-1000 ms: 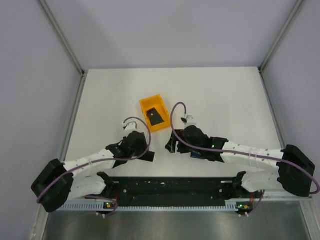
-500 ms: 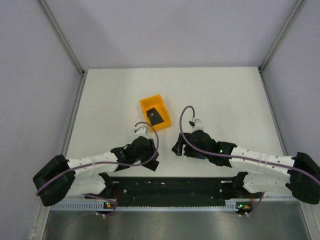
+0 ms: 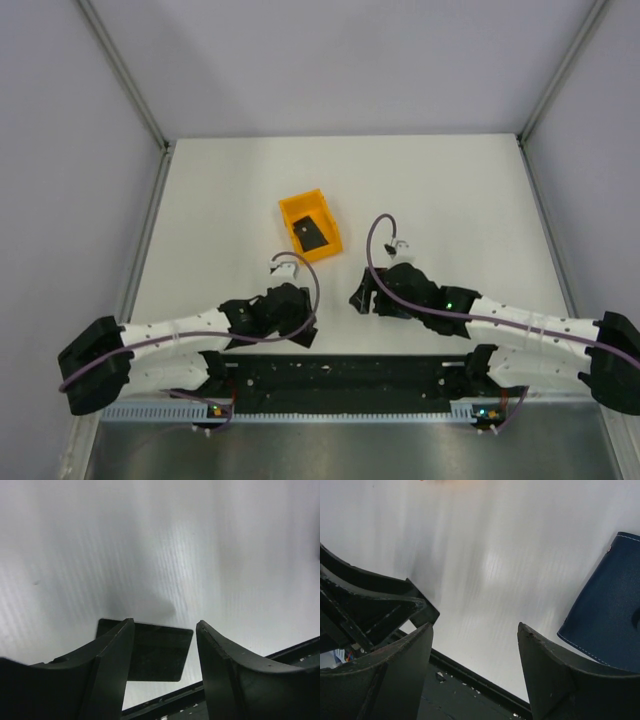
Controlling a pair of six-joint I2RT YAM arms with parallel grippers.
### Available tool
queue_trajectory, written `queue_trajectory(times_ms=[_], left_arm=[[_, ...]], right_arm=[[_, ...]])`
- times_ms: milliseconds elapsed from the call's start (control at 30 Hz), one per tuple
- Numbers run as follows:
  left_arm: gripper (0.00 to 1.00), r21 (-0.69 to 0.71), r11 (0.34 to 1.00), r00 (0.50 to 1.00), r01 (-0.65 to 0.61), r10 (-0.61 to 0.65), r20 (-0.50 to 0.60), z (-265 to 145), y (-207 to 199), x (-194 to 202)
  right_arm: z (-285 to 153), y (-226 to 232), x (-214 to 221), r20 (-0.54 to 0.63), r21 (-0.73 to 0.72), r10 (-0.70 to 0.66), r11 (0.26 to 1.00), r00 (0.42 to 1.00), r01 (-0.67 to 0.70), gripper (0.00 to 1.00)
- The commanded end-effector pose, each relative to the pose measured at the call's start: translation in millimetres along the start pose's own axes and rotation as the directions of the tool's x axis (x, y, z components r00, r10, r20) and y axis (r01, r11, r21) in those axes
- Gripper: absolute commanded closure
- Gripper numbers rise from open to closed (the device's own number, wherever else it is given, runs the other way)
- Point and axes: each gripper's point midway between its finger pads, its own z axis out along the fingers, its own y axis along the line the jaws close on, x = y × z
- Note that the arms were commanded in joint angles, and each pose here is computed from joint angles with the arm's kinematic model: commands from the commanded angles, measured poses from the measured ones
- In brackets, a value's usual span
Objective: Put the credit cards into the card holder
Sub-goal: Move the credit card to the corner of the board.
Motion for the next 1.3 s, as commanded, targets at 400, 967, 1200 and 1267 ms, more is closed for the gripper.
queue_trajectory(times_ms=[400,967,1200,1267], left_arm=[[0.31,-0.311,0.948,0.991,0.063,-0.022,0.135,-34,60,-27],[0.35,-0.153,0.987,0.998,0.048,-0.055,-0.038,-6,34,18],[0.38,-0.126,0.991,0.997,0.033,-0.042,-0.067,-8,32,29],[0.39,-0.123,0.992,0.996,0.034,-0.043,-0.075,-9,33,33]], right_arm=[[1,2,0,0.007,-0.002,0.009,1.0,1.0,-0.009,0.31],[0,1,0,0.012,-0.004,0.01,1.0,1.0,-0.01,0.31],[-3,1,0,0.014,-0.008,0.004,1.0,1.0,-0.004,0.31],[-3,1,0,0.014,-0.008,0.006,1.0,1.0,-0.006,0.31]])
